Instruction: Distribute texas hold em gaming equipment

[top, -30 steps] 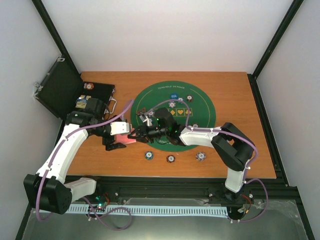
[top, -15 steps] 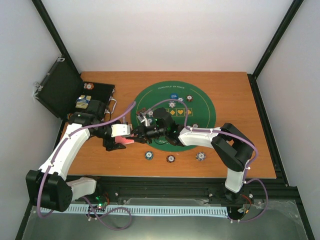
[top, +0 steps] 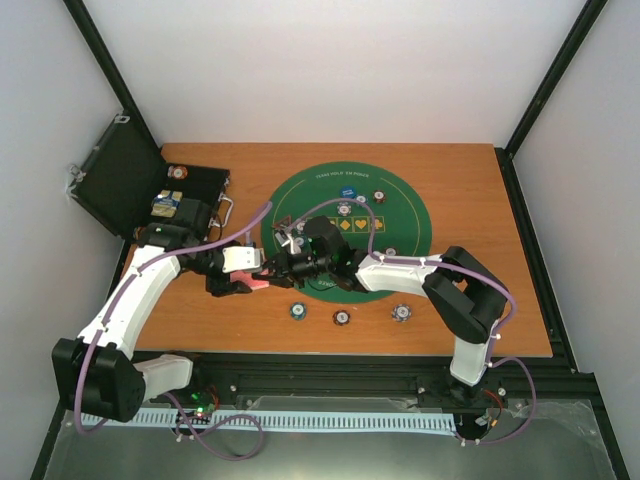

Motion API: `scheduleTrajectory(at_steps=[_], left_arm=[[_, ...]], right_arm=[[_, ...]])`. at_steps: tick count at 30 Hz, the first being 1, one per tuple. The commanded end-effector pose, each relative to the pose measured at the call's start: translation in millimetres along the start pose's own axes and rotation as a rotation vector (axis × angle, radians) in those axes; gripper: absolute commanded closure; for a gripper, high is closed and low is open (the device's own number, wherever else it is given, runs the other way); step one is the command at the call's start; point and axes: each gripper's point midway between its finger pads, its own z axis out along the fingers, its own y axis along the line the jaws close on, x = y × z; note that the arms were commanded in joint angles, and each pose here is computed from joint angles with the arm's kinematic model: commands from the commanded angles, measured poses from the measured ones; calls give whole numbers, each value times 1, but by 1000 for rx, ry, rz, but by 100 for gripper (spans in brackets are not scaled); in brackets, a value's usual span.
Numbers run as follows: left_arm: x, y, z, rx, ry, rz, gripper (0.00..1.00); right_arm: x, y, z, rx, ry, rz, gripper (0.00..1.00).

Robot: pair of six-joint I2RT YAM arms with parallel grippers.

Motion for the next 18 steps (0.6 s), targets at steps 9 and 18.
scheduleTrajectory(at_steps=[9,18], left_arm=[[-15,2,-8,-11,-53,30,4],[-3,3,3,6,-15,19,9]], right_arm=[[1,20,6,-38,-5,-44,97],[4,39,7,-90,3,-65,97]])
